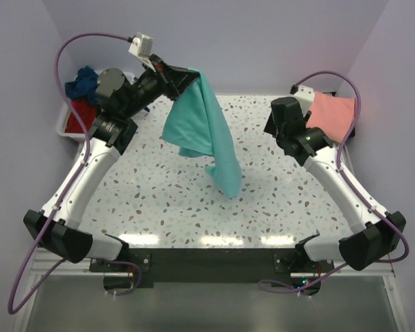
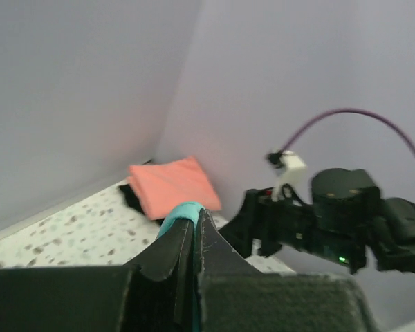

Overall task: Fold and stack the t-shirts
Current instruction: Move the tshirt to the center of the board

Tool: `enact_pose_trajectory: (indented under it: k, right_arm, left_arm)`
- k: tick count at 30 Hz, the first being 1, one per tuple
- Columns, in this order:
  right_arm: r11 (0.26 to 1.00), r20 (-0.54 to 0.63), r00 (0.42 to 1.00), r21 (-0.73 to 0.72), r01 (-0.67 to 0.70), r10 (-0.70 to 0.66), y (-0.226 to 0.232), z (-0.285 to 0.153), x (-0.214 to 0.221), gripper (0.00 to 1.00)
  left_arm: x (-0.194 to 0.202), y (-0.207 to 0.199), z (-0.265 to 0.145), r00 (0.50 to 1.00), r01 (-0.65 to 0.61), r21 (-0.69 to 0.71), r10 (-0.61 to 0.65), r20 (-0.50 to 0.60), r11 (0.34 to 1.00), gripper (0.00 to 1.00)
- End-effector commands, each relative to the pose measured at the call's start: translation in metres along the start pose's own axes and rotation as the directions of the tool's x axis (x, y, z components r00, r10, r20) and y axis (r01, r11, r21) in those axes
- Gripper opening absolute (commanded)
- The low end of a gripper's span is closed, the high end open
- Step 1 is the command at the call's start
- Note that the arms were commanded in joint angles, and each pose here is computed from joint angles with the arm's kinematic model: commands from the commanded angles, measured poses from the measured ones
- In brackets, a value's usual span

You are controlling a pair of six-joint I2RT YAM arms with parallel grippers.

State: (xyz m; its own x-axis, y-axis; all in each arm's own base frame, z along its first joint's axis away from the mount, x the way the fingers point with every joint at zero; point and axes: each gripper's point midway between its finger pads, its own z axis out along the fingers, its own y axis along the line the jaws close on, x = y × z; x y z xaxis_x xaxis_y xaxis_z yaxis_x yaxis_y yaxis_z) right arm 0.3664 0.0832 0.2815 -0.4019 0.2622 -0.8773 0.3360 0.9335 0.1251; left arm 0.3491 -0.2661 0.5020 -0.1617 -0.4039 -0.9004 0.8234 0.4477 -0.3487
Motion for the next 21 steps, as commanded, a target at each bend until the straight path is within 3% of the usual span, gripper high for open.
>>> enact_pose_trajectory:
  k: [1, 6, 8, 11, 14, 21]
  right_arm:
    - [1.0, -0.002, 1.0, 0.02, -0.016, 0.016, -0.008, -0.003, 0.006, 0.59]
    - [1.0, -0.035, 0.999, 0.003, 0.002, -0.002, -0.005, 0.001, 0.018, 0.59]
    - [0.999, -0.066, 0.998, -0.036, 0.021, -0.023, 0.002, 0.004, 0.03, 0.59]
    - [0.986, -0.129, 0.989, -0.155, 0.058, -0.078, 0.021, 0.01, 0.054, 0.6]
    - [0.964, -0.212, 0.968, -0.254, 0.076, -0.133, 0.04, 0.019, 0.087, 0.61]
    - [0.931, -0.354, 0.912, -0.357, 0.073, -0.207, 0.071, 0.047, 0.147, 0.64]
  left_arm:
    - [0.026, 0.087, -0.042, 1.0, -0.03, -0.473, 0.023, -0.021, 0.881, 0.02]
    - [0.121, 0.129, -0.074, 0.969, -0.019, -0.599, -0.133, -0.209, 0.8, 0.05]
    - [0.169, 0.145, -0.097, 0.931, -0.017, -0.665, -0.23, -0.283, 0.747, 0.0]
    - [0.215, 0.164, -0.133, 0.888, -0.045, -0.762, -0.323, -0.326, 0.645, 0.0]
    - [0.221, 0.177, -0.163, 0.898, -0.084, -0.845, -0.327, -0.294, 0.528, 0.0]
    - [0.188, 0.187, -0.205, 0.955, -0.078, -0.952, -0.252, -0.156, 0.296, 0.0]
